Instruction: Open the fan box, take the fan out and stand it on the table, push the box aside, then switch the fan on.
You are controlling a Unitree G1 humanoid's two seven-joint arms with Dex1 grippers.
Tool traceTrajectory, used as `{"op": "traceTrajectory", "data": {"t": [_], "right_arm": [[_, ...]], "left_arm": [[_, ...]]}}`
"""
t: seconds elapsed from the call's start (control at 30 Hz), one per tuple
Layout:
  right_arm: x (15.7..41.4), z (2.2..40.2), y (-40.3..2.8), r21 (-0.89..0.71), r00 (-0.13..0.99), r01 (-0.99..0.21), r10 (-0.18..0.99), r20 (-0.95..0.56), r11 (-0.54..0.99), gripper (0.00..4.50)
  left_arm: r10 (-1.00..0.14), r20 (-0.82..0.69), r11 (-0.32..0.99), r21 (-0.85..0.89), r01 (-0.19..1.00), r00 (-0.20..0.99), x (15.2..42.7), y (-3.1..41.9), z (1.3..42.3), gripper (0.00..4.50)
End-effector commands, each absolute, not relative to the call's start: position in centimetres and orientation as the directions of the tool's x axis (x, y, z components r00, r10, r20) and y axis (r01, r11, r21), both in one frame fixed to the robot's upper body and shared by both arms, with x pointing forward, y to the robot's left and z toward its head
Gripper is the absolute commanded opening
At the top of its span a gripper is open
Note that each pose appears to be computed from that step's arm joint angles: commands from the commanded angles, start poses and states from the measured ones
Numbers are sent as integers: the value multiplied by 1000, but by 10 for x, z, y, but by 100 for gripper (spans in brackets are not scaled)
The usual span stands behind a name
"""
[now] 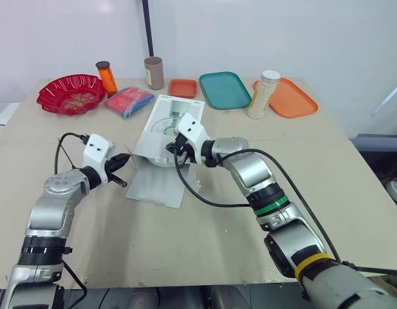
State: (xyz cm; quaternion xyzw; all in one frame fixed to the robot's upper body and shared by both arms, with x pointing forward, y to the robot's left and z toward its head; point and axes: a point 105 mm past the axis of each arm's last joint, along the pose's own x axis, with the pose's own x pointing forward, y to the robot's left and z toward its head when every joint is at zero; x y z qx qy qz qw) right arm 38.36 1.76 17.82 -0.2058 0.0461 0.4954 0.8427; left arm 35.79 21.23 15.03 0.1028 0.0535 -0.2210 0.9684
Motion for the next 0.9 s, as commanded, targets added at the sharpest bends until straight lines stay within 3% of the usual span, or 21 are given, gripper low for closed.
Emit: {"op": "traceTrajectory", "data": {"t": [0.03, 0.3, 0.57, 0.7, 0.9], "right_arm": [[382, 175, 16, -303, 492, -862, 817, -303, 407, 4], [393, 179, -1, -328, 531, -838, 790, -306, 436, 4], [396, 185, -2, -345, 528, -837, 795, -300, 426, 4], [402, 188, -9, -360, 547, -823, 782, -298, 439, 4], [417, 191, -26, -383, 592, -793, 746, -305, 473, 4]], "left_arm": [[-381, -46, 899, 216, 382, 923, 348, 217, 183, 0], [-499, -42, 846, 192, 497, 866, 304, 189, 177, 0], [-697, -19, 705, 165, 690, 717, 269, 128, 185, 0], [-672, -23, 739, 51, 672, 740, 267, 127, 170, 0], [-566, -29, 812, -193, 551, 824, 263, 141, 129, 0]]}}
